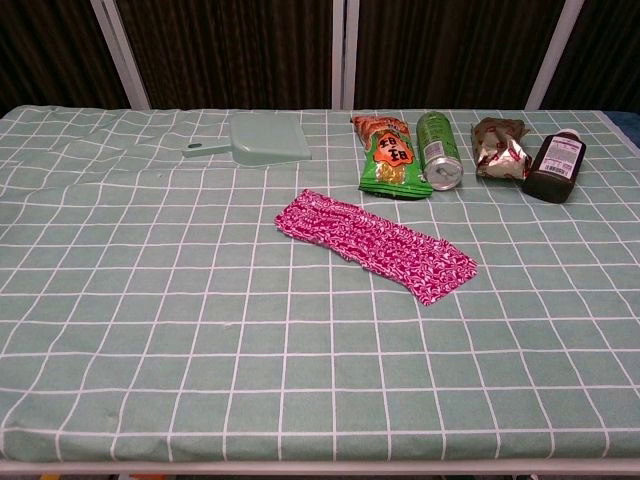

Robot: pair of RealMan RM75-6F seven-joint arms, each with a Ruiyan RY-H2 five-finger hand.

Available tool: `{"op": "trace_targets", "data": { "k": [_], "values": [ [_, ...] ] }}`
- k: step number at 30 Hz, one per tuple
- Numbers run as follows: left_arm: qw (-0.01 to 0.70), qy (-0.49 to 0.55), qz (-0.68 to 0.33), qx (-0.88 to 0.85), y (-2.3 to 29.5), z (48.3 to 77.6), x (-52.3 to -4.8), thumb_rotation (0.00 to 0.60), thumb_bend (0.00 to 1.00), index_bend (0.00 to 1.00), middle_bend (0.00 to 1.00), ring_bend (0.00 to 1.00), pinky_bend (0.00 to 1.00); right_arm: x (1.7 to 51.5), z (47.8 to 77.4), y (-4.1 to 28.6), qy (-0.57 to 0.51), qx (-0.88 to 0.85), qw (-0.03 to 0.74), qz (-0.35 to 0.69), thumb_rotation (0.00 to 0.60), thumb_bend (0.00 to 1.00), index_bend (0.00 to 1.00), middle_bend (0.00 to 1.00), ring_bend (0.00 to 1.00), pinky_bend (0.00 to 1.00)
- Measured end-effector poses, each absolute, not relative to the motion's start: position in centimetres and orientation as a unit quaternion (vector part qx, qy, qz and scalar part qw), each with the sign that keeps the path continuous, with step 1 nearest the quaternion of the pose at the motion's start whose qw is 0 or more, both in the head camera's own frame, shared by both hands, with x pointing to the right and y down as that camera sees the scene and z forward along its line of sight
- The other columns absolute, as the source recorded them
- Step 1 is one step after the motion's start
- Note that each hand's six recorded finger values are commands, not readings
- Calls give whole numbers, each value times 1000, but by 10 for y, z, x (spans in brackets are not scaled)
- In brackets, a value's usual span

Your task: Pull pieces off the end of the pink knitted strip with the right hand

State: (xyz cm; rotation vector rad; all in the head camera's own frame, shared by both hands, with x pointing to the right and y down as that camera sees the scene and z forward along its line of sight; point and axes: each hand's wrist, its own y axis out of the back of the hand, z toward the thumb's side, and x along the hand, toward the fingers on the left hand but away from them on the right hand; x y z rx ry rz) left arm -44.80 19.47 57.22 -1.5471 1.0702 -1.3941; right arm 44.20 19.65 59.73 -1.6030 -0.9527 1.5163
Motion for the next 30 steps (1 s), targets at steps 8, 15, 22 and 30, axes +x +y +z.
{"op": "trace_targets", "data": {
  "k": [8, 15, 22, 30],
  "values": [
    [388, 419, -550, -609, 199, 572, -450, 600, 146, 174, 155, 100, 275, 441, 599, 196, -366, -624, 361, 588, 600, 132, 0, 7, 0, 57],
    [394, 415, -549, -609, 194, 569, -449, 600, 145, 175, 155, 100, 275, 435, 598, 193, -366, -628, 366, 581, 600, 140, 0, 14, 0, 57],
    [387, 418, -551, -610, 199, 572, -450, 600, 145, 175, 155, 100, 275, 437, 599, 194, -357, -631, 367, 583, 600, 144, 0, 19, 0, 57],
    [388, 415, -549, -612, 198, 576, -448, 600, 145, 175, 155, 100, 275, 434, 601, 190, -361, -636, 359, 580, 600, 187, 0, 60, 67, 125]
  ]
}}
